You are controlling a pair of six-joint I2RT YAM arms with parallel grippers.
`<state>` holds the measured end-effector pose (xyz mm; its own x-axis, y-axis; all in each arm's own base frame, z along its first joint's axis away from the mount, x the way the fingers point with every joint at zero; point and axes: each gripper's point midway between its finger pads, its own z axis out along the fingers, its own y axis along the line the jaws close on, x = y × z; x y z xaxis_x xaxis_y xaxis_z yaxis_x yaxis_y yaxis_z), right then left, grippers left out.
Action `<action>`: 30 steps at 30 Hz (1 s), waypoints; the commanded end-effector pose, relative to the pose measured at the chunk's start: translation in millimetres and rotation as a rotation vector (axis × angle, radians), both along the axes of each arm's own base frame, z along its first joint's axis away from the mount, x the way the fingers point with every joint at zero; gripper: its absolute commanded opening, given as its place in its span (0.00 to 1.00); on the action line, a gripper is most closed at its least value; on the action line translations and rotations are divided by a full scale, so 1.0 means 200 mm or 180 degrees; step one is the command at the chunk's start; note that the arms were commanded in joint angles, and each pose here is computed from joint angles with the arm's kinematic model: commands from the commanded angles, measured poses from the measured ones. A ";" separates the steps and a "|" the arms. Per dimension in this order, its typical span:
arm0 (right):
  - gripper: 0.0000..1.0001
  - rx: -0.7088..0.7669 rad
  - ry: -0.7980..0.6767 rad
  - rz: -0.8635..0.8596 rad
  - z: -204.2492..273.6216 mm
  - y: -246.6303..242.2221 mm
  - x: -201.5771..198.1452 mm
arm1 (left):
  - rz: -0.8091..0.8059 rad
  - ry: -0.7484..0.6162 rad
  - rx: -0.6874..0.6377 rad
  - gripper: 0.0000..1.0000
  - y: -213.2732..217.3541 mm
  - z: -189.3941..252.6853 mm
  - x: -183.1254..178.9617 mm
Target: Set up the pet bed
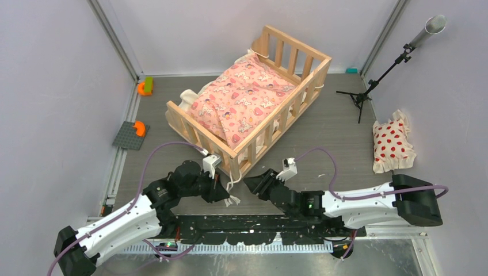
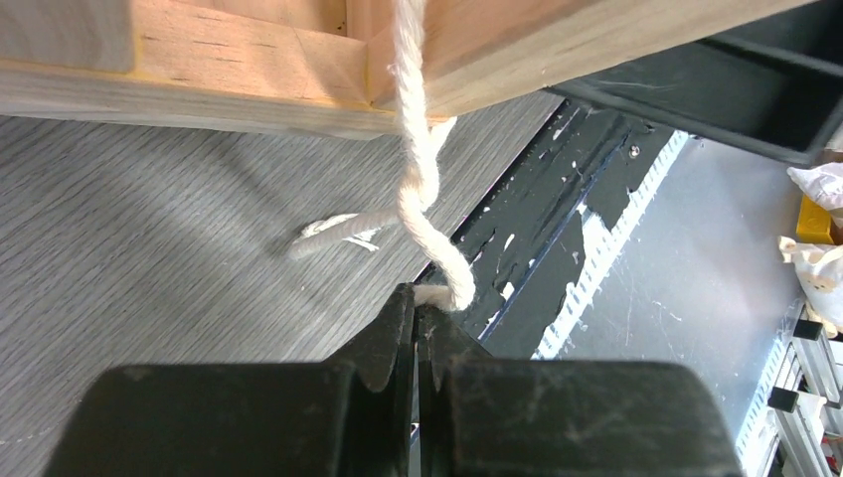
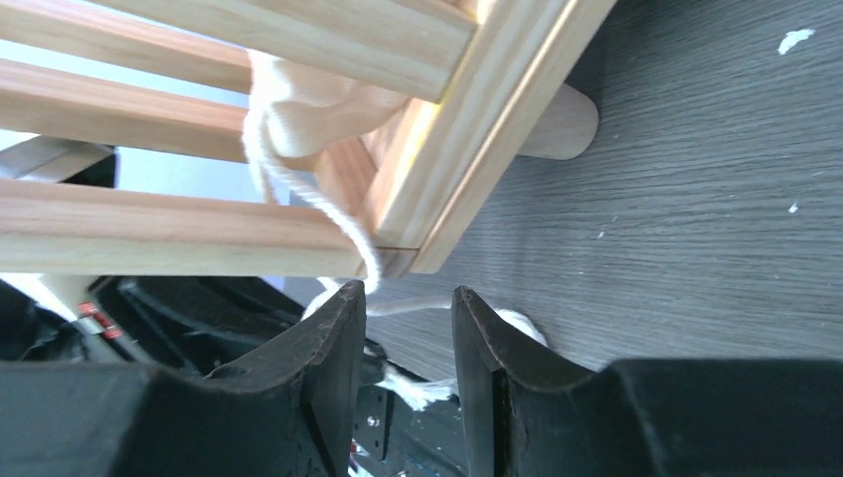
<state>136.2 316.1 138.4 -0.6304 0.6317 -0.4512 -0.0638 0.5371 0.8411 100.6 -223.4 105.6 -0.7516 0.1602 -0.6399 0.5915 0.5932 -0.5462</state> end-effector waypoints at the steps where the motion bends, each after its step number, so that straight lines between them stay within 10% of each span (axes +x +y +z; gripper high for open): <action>1: 0.42 0.0306 -0.0124 0.0072 0.06 0.07 0.03 | -0.0027 -0.0119 -0.0171 0.00 -0.04 0.11 0.02; 17: 0.34 0.0389 -0.0267 0.0253 0.02 0.15 0.05 | 0.0000 -0.0105 -0.0199 0.00 -0.04 0.11 0.02; 30: 0.05 0.0334 -0.0370 0.0159 -0.02 0.13 0.09 | -0.0012 -0.0090 -0.0285 0.00 -0.06 0.13 0.02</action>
